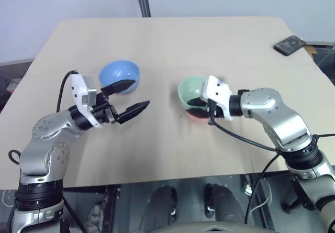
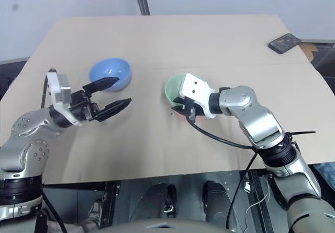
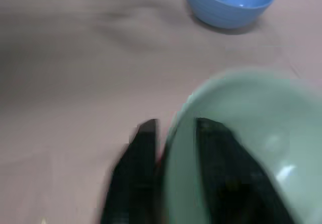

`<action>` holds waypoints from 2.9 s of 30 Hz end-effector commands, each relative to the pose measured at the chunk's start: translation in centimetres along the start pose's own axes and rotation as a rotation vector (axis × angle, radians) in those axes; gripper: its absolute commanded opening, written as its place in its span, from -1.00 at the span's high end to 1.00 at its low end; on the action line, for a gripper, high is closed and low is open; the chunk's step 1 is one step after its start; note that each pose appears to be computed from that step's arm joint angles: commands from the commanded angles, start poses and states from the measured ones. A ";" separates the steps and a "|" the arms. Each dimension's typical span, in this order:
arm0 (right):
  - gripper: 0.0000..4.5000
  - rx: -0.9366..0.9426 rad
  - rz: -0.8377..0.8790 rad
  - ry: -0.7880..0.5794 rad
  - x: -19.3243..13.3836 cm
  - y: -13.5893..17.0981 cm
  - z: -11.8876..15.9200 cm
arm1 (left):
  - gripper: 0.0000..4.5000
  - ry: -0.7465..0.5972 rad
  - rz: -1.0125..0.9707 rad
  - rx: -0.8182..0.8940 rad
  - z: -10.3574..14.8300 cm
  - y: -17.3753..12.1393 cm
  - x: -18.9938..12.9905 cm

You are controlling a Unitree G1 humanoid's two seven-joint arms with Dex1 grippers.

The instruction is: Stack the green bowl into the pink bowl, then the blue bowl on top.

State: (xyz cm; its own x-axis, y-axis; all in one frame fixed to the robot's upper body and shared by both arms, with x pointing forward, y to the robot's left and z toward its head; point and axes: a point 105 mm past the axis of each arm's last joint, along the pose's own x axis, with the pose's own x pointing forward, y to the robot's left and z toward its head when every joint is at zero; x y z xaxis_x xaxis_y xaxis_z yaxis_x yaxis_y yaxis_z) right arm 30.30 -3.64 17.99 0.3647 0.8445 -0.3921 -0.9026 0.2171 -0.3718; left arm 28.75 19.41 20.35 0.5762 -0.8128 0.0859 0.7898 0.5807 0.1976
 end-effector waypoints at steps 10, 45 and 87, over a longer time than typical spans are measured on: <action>-0.85 -0.035 -0.232 -0.309 -5.1 -1.9 5.0 | -1.00 0.138 0.356 0.198 1.1 3.9 1.0; -0.88 -0.027 -0.351 -0.313 -6.0 -1.9 2.1 | 0.41 0.685 0.391 0.542 -0.4 7.4 2.4; -0.88 0.097 -0.706 -0.099 -14.2 -0.2 -4.9 | 0.99 0.069 -0.678 0.734 5.4 -5.5 13.5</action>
State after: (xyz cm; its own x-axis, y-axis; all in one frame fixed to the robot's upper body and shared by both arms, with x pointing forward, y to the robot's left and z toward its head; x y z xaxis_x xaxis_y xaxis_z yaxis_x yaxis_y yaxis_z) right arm 27.40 -17.92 17.49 0.8519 0.5188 -0.0714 -0.5043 0.7761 -0.3786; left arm 31.63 5.68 24.81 0.1402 -0.9381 -0.3166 0.6859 -0.1386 0.7144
